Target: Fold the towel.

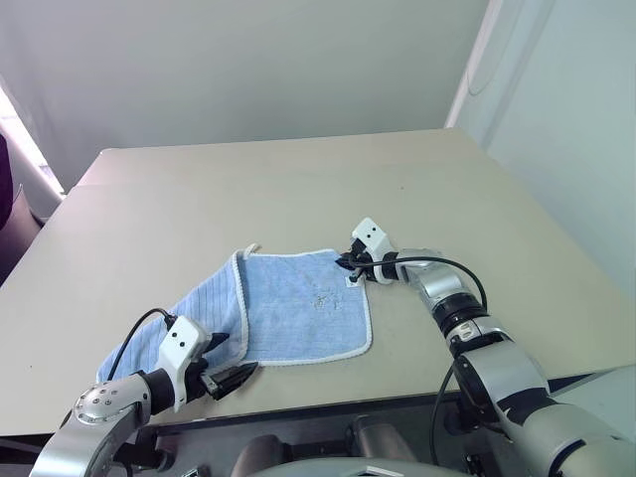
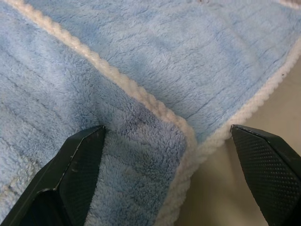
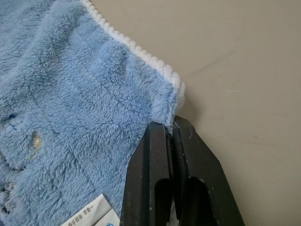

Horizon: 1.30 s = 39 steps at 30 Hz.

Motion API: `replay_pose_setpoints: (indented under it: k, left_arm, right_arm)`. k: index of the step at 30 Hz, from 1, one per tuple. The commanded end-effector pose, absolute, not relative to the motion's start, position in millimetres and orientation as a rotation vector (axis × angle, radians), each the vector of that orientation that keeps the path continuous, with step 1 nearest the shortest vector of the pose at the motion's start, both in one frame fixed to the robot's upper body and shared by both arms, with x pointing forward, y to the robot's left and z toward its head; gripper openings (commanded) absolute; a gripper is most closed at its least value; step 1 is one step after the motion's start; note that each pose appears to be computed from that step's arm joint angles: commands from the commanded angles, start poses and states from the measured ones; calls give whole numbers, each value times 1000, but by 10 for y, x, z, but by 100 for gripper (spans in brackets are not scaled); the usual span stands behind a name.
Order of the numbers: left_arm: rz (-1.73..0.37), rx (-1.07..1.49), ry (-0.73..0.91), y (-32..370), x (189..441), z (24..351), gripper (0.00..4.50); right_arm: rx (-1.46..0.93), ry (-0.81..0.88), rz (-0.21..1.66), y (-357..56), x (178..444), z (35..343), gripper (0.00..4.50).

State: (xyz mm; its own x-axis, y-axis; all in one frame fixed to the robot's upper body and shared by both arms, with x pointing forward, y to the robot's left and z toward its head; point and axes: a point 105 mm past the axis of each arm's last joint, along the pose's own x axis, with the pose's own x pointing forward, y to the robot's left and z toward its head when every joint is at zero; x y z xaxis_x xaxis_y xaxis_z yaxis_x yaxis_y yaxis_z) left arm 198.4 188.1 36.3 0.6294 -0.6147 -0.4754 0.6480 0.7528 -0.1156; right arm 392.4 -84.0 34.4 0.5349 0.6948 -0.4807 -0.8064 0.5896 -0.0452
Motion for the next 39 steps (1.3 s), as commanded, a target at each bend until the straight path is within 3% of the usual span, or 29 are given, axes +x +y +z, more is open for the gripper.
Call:
replay_pose_setpoints:
  k: [1, 12, 21, 28, 34, 39]
  left_arm:
    - [-686, 61, 539, 1988, 1976, 331, 386]
    - [-667, 43, 521, 1982, 2020, 362, 3]
    - [-579, -6, 427, 2379, 2084, 823, 3]
    - [-448, 28, 275, 2938, 2300, 1425, 3]
    - [-287, 98, 209, 3360, 2716, 1590, 3]
    - [-217, 152, 59, 3465, 3241, 1683, 3]
  right_arm:
    - [-304, 435, 877, -884, 3959, 359, 0]
    - [-315, 433, 882, -865, 3949, 342, 0]
    - [-301, 405, 885, -878, 3965, 407, 0]
    - [-223, 303, 866, -901, 4054, 692, 0]
    - [-121, 163, 779, -1051, 4253, 1146, 0]
    - [-98, 77, 662, -1177, 4466, 1462, 0]
